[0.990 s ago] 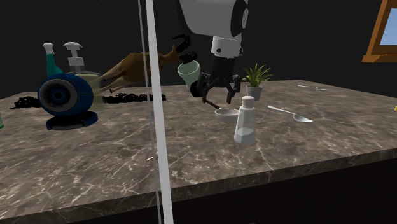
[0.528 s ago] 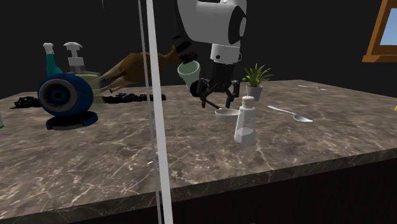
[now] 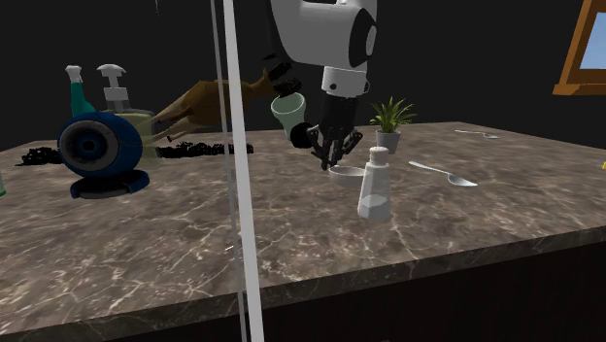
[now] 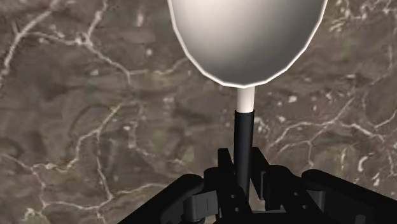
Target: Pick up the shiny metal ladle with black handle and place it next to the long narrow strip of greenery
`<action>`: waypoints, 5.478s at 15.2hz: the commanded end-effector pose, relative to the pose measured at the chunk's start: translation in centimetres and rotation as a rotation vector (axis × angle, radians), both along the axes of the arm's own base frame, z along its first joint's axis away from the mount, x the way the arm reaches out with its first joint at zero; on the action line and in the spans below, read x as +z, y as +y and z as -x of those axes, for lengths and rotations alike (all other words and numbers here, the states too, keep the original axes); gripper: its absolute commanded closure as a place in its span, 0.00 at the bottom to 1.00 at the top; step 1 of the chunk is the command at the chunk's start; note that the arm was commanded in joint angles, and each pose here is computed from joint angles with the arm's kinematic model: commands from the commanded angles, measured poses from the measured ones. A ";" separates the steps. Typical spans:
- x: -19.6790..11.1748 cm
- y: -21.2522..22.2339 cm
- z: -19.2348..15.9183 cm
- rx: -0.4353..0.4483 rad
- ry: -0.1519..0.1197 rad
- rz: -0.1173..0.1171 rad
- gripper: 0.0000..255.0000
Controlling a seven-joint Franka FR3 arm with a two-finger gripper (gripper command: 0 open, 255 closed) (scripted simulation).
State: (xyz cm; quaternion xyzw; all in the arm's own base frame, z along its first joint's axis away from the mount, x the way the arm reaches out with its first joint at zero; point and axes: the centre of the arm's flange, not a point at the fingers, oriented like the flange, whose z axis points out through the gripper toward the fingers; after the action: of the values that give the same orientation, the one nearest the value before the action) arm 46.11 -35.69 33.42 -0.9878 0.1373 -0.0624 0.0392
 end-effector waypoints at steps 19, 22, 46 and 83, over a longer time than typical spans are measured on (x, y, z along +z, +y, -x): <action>7.3 0.1 0.0 0.002 0.002 -0.002 1.00; 8.9 0.1 0.0 0.002 0.002 -0.002 1.00; 10.1 19.9 -2.8 0.002 0.002 -0.002 1.00; 6.0 19.5 -2.1 0.002 0.002 -0.002 0.00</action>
State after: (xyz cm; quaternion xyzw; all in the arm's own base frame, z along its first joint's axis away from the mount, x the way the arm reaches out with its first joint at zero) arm 48.20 -16.12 39.30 -0.9879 0.1364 -0.0617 0.0400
